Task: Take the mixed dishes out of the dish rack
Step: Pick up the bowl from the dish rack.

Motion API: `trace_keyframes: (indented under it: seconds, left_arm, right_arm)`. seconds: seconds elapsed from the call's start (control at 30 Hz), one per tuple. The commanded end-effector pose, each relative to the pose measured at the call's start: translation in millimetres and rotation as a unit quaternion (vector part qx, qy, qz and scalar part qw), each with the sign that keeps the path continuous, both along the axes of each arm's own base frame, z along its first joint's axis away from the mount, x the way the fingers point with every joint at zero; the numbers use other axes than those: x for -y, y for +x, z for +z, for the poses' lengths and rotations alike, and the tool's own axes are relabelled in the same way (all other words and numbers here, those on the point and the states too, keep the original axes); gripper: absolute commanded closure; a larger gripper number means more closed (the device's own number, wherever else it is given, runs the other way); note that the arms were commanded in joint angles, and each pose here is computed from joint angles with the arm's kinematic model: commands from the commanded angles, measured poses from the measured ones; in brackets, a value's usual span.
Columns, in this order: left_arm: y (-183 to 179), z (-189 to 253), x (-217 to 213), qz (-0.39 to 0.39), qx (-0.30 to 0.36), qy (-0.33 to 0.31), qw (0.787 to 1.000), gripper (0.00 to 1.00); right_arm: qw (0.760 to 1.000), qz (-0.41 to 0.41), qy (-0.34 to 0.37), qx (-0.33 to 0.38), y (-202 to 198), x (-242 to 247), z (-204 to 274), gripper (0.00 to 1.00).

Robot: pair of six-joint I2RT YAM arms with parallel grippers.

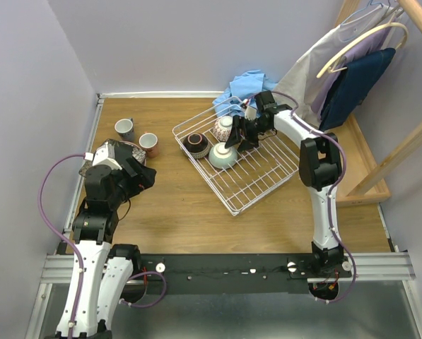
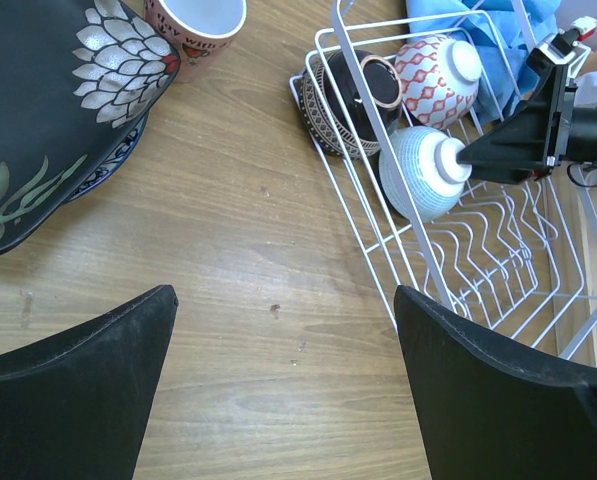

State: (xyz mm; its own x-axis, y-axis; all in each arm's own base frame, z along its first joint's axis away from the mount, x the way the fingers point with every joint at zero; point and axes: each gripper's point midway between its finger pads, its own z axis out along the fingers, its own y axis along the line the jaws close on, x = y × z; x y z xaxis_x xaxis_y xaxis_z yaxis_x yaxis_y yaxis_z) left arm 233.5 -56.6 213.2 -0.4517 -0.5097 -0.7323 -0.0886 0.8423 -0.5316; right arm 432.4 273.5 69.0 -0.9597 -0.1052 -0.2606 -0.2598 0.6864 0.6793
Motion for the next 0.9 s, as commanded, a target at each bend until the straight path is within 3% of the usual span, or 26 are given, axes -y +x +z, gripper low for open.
trace_keyframes:
  seconds: [0.0,0.3,0.63,0.87]
  left_arm:
    - [3,4,6,-0.011,0.009,-0.013,1.0,0.02]
    - [6,6,8,-0.013,0.011,-0.019,1.0,0.02]
    - [6,6,10,-0.018,0.011,-0.025,0.999,0.02]
    - [4,8,12,-0.021,0.012,-0.027,0.999,0.02]
  right_arm:
    - [0.995,0.01,-0.007,-0.097,-33,0,-41,0.21]
    - [0.997,0.006,-0.018,-0.071,-26,4,-34,0.2]
    - [0.995,0.011,-0.008,-0.098,-35,2,-48,0.08]
    - [0.995,0.013,0.001,-0.095,-34,0,-51,0.16]
